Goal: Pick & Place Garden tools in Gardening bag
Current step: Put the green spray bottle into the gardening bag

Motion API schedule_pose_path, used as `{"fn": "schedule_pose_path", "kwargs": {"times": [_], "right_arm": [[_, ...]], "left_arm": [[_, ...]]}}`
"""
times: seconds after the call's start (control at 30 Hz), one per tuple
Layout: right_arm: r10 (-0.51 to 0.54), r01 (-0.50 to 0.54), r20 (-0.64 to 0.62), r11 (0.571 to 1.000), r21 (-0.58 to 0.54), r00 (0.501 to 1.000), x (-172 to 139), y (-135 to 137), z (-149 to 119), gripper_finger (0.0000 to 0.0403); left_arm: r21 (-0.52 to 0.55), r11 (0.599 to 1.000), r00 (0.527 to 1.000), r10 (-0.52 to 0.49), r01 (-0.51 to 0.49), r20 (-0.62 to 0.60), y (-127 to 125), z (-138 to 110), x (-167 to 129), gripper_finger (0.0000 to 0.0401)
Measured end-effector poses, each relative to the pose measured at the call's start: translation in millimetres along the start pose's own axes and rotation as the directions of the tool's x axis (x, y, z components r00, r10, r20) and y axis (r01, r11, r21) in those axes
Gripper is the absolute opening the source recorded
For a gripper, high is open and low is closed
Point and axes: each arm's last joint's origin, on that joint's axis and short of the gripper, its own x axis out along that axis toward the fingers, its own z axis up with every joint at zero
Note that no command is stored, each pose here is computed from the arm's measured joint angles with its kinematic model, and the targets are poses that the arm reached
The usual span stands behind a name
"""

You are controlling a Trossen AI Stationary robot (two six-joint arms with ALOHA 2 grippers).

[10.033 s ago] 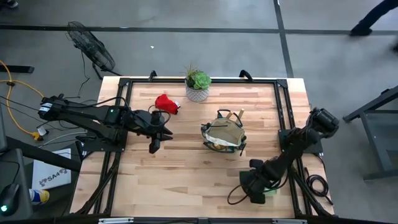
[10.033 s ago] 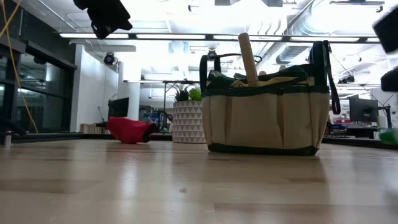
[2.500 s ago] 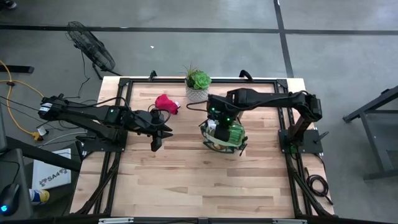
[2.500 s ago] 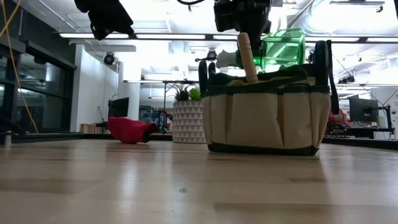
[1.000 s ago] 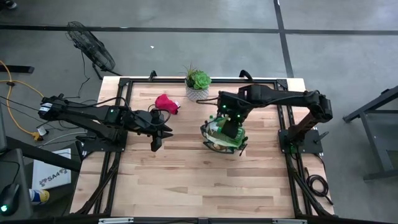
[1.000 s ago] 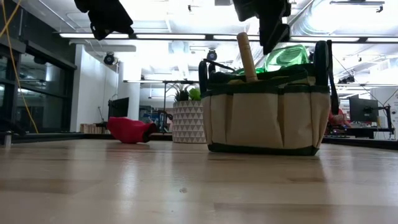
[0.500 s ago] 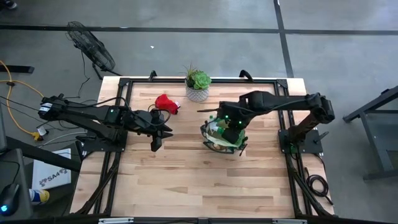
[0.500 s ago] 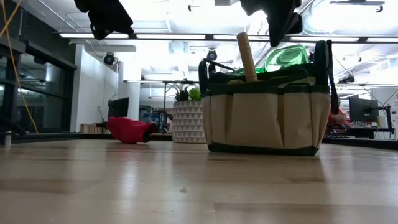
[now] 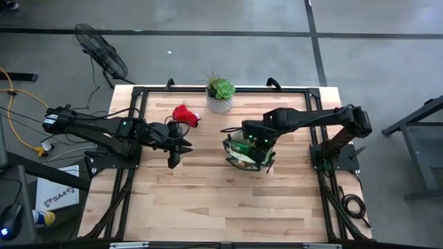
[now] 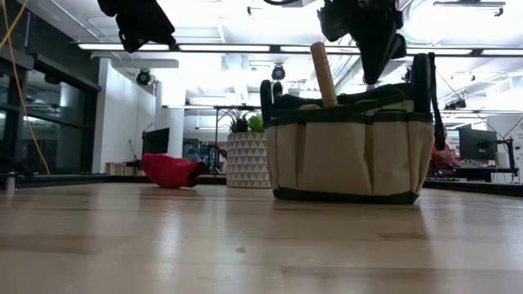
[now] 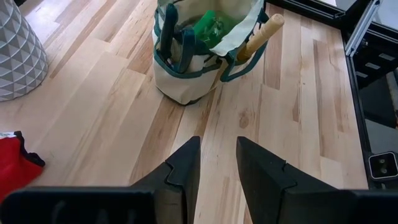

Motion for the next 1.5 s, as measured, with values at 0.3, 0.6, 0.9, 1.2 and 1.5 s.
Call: {"fn": "schedule_pose_path", "kwargs": {"times": [0.3, 0.6, 0.9, 1.2, 1.5], "right_arm": [[0.077, -0.076, 0.035, 0.996, -0.046, 0.996, 1.4, 1.2, 9.7, 0.0004], [0.206, -0.19, 0.226, 0.977, -0.092, 0.952, -2.7, 12.3, 29.3, 0.0004], [0.166, -0.15, 0.172, 0.983, -0.104, 0.971, 23.8, 17.7, 39.4, 0.0004], [0.127, -0.114, 0.158, 0.99, -0.086, 0.979, 31.2, 13.9, 43.1, 0.0004], [0.112, -0.101, 0.133, 0.991, -0.087, 0.985, 33.0, 12.3, 41.8, 0.0004]], "left_arm": [[0.0, 1.0, 1.0, 0.001, -0.001, 0.0, 0.0, 0.0, 0.0, 0.0101], [0.0, 1.0, 1.0, 0.002, -0.002, 0.001, 0.0, 0.0, 0.0, 0.0101], [0.0, 1.0, 1.0, 0.009, -0.009, 0.004, 0.2, 0.1, -0.1, 0.0101], [0.0, 1.0, 1.0, 0.01, -0.01, 0.005, 0.3, 0.1, -0.1, 0.0101], [-0.001, 0.999, 0.999, 0.039, -0.039, 0.017, 1.1, 0.5, -0.1, 0.0101]]}}
